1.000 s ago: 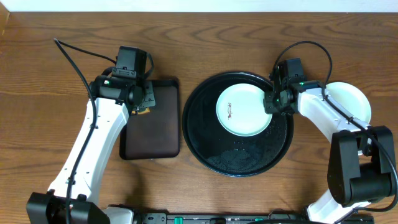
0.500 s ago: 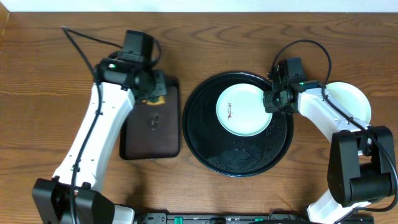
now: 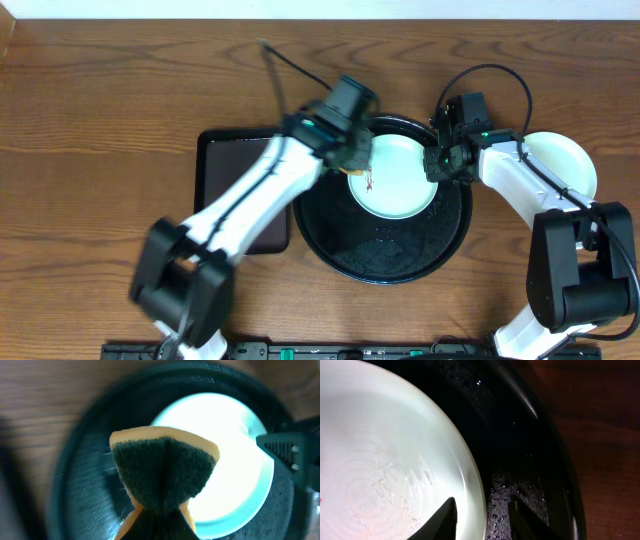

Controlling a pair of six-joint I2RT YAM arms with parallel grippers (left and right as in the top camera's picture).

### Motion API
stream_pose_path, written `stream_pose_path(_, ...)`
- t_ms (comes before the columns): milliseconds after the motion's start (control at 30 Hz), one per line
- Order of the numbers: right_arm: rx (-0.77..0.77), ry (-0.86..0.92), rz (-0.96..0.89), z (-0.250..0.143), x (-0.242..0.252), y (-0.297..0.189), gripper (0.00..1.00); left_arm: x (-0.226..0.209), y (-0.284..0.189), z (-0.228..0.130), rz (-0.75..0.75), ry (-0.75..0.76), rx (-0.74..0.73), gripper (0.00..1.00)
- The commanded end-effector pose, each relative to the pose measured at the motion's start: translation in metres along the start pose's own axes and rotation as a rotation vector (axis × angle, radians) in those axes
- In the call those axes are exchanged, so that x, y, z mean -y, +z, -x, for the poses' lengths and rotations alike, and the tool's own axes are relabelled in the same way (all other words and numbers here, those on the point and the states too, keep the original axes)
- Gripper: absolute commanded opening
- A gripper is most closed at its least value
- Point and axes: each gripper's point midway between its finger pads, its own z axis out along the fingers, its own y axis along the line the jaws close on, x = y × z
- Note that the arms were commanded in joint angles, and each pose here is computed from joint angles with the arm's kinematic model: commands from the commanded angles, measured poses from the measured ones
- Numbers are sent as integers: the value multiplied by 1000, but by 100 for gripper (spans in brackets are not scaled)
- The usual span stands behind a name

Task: Clean dirty plates on tray and stack at the side
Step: 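Move the sponge in the left gripper over the remaining pale green plate, then scrub the pale green plate with the sponge in the left gripper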

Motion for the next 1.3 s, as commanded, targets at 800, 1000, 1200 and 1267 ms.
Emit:
stream_pose_path(800, 8, -9, 42, 2, -7, 2, 15, 9, 70, -23, 102, 65, -53, 8)
stream_pose_path(1000, 3, -23, 32, -1, -5, 3, 16, 8, 70, -22, 105, 66, -51, 8)
stream_pose_path(1200, -2, -22, -9, -6, 3, 7, 13, 8, 70, -22, 105, 66, -52, 8)
stream_pose_path(1267, -3, -22, -11, -8, 4, 8, 10, 8, 70, -22, 105, 66, -51, 8)
